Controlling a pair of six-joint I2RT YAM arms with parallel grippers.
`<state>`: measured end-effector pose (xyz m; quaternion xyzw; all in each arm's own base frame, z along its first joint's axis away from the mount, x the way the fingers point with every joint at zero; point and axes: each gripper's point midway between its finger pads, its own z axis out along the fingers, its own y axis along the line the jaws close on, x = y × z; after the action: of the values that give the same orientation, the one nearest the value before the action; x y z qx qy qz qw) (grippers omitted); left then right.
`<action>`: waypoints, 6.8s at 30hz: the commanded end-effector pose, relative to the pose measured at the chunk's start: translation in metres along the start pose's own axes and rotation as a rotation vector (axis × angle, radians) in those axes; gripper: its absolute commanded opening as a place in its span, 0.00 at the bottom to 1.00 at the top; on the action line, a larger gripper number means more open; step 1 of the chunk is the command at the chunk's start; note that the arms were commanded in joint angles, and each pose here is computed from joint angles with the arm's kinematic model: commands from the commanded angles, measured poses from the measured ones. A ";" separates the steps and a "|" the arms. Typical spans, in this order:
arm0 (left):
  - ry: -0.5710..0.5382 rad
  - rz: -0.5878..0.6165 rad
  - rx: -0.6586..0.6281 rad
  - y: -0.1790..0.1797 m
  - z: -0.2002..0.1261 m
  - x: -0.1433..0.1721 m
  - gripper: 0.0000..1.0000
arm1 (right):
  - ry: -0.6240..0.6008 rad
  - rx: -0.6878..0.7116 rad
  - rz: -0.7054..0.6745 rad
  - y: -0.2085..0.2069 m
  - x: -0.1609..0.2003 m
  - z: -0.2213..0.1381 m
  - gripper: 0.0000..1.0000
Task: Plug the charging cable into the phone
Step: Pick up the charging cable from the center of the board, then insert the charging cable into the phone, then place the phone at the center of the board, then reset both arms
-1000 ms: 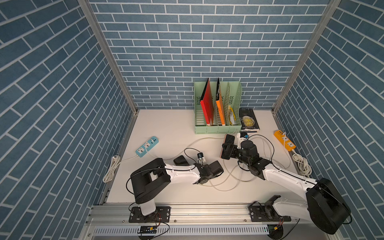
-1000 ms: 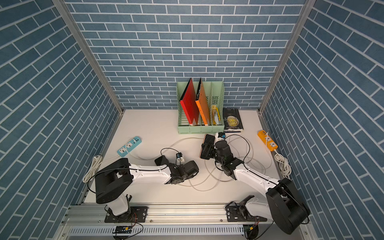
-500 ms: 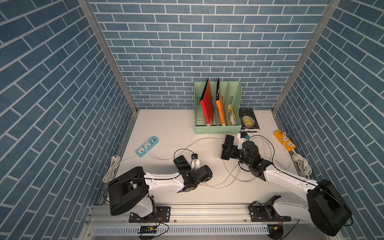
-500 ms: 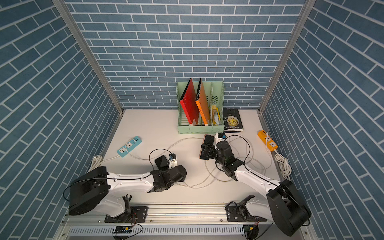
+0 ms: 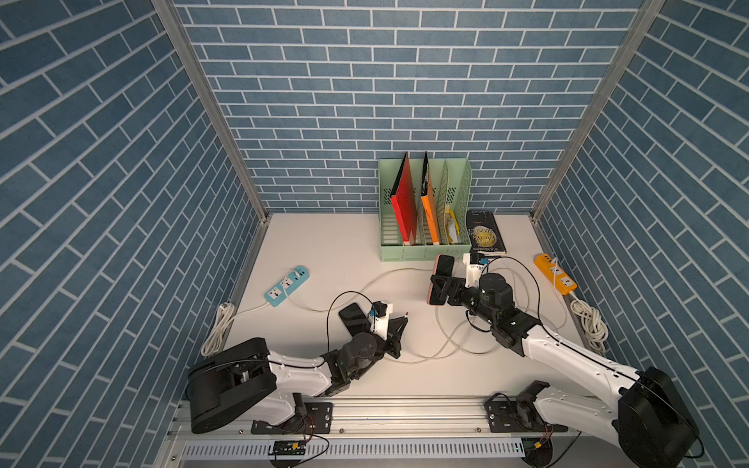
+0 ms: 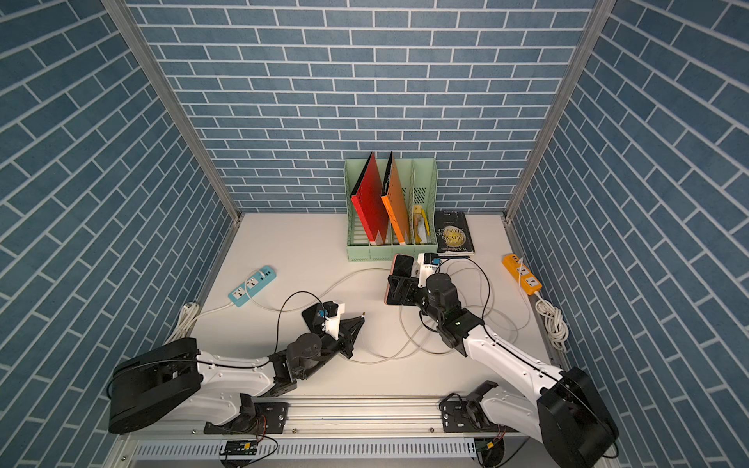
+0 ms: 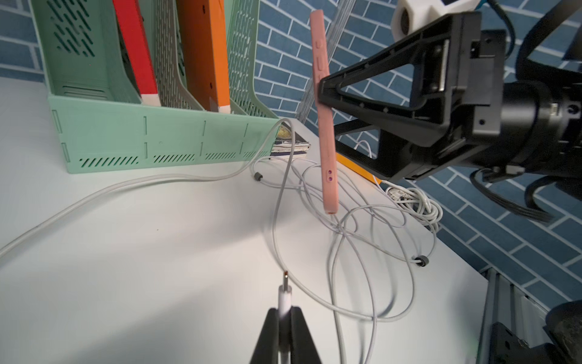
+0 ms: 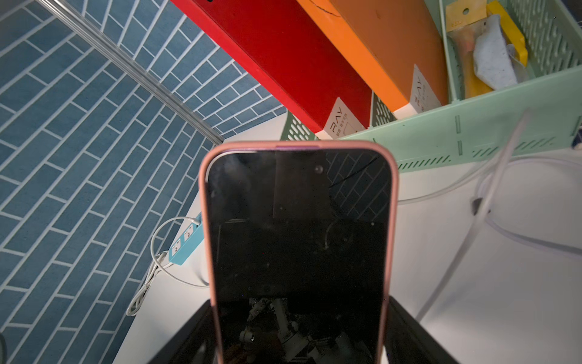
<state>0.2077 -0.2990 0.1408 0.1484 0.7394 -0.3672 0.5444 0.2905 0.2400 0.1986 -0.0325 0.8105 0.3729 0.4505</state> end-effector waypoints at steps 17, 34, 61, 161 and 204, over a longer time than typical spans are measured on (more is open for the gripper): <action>-0.119 -0.054 0.202 -0.008 -0.006 -0.002 0.00 | -0.075 0.048 -0.069 0.043 -0.003 0.011 0.20; -0.093 -0.091 0.184 0.000 0.001 0.003 0.00 | -0.133 0.084 -0.062 0.069 -0.001 0.012 0.21; -0.081 -0.103 0.162 0.004 0.006 0.005 0.00 | -0.119 0.053 -0.076 0.093 0.017 0.014 0.21; 0.016 -0.333 -0.925 0.209 -0.101 -0.064 1.00 | 0.424 0.381 -0.439 0.003 0.069 0.124 0.99; -0.246 0.235 -0.944 0.323 -0.119 -0.108 1.00 | -0.504 0.777 -0.520 -0.240 -0.063 -0.091 1.00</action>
<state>0.3535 0.0207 0.1277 -0.0652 0.7343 0.0518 0.6737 0.3468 -0.0151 0.1221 0.0303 0.7385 -0.1059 0.6652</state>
